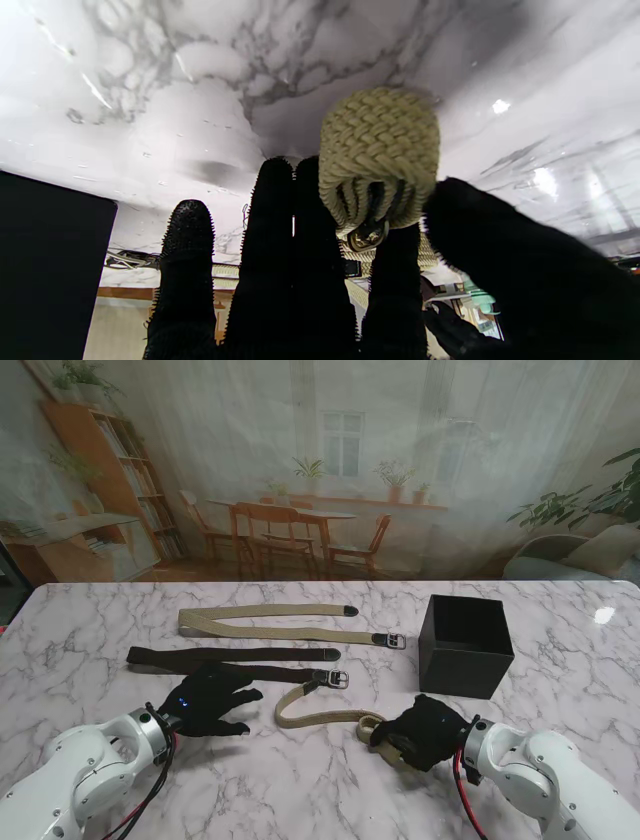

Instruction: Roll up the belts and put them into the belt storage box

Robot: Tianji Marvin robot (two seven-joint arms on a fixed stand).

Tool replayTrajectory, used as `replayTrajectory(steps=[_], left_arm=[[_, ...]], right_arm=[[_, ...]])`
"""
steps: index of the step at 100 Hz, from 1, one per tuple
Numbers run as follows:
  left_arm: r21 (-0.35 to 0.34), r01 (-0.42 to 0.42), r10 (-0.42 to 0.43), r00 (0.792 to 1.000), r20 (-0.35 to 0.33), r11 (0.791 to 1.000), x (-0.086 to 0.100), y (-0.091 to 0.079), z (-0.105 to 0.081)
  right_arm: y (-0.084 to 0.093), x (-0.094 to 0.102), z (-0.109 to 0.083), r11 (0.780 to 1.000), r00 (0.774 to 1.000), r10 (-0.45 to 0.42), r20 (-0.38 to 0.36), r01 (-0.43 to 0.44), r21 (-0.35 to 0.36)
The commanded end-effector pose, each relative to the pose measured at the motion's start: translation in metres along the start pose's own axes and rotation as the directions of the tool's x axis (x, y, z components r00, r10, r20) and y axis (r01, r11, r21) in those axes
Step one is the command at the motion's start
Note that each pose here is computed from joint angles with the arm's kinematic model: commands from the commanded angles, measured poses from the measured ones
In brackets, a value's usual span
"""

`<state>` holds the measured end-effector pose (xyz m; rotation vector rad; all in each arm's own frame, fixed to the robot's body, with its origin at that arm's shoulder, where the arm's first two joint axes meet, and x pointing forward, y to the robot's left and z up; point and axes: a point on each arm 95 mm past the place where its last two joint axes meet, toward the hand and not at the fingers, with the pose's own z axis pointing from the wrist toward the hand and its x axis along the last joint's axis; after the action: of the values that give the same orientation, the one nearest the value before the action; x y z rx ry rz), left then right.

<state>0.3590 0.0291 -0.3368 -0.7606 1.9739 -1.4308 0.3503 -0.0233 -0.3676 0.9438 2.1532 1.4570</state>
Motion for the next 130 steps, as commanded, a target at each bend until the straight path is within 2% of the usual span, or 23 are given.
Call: replayTrajectory(steps=[1, 38, 61, 93, 130], left_arm=[[-0.013, 0.001, -0.001, 1.000, 0.001, 1.000, 0.002, 0.001, 0.000], [-0.016, 0.001, -0.001, 1.000, 0.000, 1.000, 0.002, 0.002, 0.001], [-0.015, -0.001, 0.001, 1.000, 0.002, 1.000, 0.001, 0.001, 0.000], [-0.016, -0.003, 0.003, 1.000, 0.002, 1.000, 0.000, 0.001, 0.000], [-0.018, -0.003, 0.003, 1.000, 0.004, 1.000, 0.000, 0.002, -0.001]], right_arm=[[-0.015, 0.005, -0.003, 0.998, 1.000, 0.001, -0.002, -0.001, 0.058], [-0.009, 0.009, -0.010, 0.993, 0.999, 0.042, -0.004, -0.041, 0.109], [-0.009, 0.008, -0.009, 0.994, 1.000, -0.020, -0.008, 0.020, 0.103], [-0.004, 0.011, -0.012, 0.983, 0.995, -0.099, -0.012, 0.100, 0.157], [-0.002, 0.013, -0.014, 0.979, 0.997, -0.081, 0.000, 0.080, 0.187]])
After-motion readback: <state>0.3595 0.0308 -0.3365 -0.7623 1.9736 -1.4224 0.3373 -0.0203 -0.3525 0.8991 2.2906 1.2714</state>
